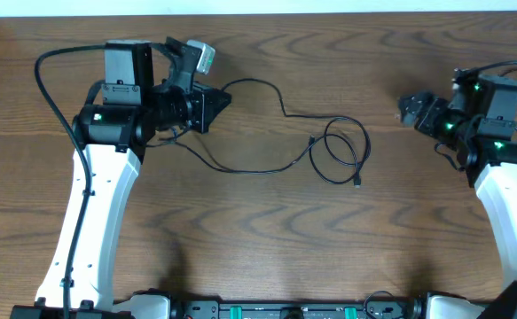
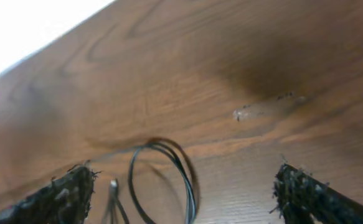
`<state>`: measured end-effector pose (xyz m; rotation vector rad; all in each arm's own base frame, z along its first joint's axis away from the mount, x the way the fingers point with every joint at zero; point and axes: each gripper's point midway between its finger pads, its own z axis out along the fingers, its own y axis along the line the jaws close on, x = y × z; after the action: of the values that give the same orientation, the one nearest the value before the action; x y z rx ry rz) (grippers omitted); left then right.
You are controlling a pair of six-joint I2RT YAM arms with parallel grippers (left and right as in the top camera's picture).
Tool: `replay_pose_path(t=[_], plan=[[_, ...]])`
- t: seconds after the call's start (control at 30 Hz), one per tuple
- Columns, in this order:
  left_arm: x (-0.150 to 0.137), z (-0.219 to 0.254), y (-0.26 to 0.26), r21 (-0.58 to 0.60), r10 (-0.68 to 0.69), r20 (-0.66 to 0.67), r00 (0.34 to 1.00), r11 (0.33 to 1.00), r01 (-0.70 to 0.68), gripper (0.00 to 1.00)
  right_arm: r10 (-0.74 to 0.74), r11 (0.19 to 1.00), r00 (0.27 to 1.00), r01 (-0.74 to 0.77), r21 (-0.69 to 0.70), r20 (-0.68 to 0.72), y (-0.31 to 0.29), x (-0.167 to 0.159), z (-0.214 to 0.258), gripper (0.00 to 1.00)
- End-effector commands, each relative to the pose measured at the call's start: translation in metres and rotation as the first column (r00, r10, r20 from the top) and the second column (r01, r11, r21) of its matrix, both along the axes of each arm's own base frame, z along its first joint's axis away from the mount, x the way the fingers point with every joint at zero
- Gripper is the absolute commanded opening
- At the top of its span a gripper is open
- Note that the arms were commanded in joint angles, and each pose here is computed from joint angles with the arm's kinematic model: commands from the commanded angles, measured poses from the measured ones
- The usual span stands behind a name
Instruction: Untangle cables
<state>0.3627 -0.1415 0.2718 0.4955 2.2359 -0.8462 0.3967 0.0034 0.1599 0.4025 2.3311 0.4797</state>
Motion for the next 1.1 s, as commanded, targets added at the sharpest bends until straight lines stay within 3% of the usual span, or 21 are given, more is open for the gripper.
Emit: replay_pose_path(t=[0.0,0.3,0.53,0.87,1.07], plan=[[-0.013,0.04,-0.027,-0.162,-0.166,0.119,0.979,0.969,0.184,0.07,0.23,0.973,0.973,-0.23,-0.016,-0.007,0.036,0.0,-0.018,0.94],[-0.025,0.129,-0.05,-0.35,-0.306,0.381,0.872,0.826,0.443,0.08,0.391,0.92,0.92,-0.391,0.027,0.031,0.093,0.013,-0.037,0.96],[-0.024,0.133,-0.05,-0.35,-0.302,0.393,0.868,0.824,0.445,0.07,0.51,0.86,0.859,-0.509,-0.028,0.039,0.125,0.003,-0.04,0.99],[-0.013,0.132,-0.028,-0.352,-0.247,0.387,0.888,0.851,0.39,0.07,0.616,0.782,0.784,-0.62,-0.065,-0.074,0.131,-0.028,-0.061,0.99],[-0.001,0.119,-0.01,-0.363,-0.171,0.32,0.932,0.886,0.287,0.07,0.472,0.873,0.876,-0.48,-0.089,-0.098,0.115,-0.012,-0.063,0.99]])
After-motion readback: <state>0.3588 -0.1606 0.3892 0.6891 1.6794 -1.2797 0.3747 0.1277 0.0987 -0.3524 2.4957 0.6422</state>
